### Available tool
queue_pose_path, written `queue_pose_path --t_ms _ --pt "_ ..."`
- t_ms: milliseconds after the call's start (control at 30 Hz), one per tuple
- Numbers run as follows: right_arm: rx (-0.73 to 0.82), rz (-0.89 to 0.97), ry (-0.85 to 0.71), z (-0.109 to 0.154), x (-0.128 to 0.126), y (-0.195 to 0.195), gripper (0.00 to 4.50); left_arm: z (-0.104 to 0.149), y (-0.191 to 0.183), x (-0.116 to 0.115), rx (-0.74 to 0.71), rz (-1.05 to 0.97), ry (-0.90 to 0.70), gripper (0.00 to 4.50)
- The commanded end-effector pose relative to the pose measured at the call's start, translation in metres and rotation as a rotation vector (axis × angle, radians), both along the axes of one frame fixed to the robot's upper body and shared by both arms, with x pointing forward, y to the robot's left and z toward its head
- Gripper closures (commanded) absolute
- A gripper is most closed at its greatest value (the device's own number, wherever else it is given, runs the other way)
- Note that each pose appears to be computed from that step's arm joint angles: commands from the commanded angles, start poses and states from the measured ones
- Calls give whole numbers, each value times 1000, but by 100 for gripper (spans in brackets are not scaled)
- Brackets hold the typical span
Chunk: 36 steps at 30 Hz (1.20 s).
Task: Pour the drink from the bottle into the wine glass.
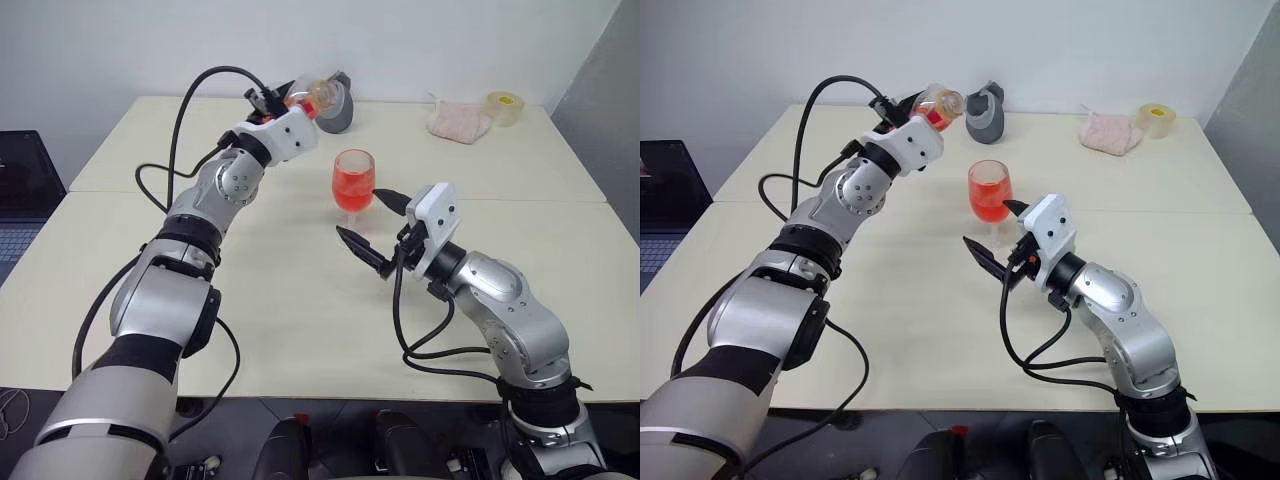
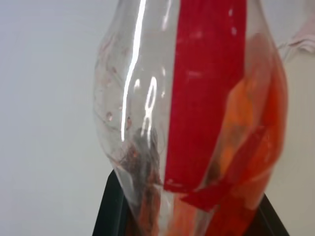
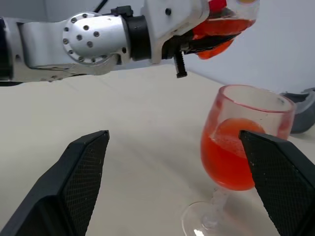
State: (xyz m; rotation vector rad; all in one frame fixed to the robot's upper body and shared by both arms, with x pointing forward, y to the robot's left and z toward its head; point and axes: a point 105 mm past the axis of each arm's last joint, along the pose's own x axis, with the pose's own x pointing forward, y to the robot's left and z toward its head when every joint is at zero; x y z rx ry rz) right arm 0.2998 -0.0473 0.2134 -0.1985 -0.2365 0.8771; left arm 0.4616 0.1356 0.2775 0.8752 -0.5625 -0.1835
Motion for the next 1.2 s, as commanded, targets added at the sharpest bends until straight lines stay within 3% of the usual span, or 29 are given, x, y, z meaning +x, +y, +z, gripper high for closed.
queue_pose_path --t_ms 33,300,400,933,967,1200 --pt "-33 74 -34 10 -9 5 0 6 25 3 -336 -28 97 360" --pt "-131 141 13 7 -14 11 0 -78 71 -3 -765 -59 393 360" --pt "-145 151 25 5 -15 15 0 -104 81 -7 -860 -54 481 360" --pt "-155 164 57 4 -13 24 0 -135 96 -16 -730 49 531 360" --pt "-155 164 57 5 -13 24 0 -137 96 -16 -739 45 539 287" --pt "-150 153 69 4 -12 22 0 -140 101 -22 -754 16 540 80"
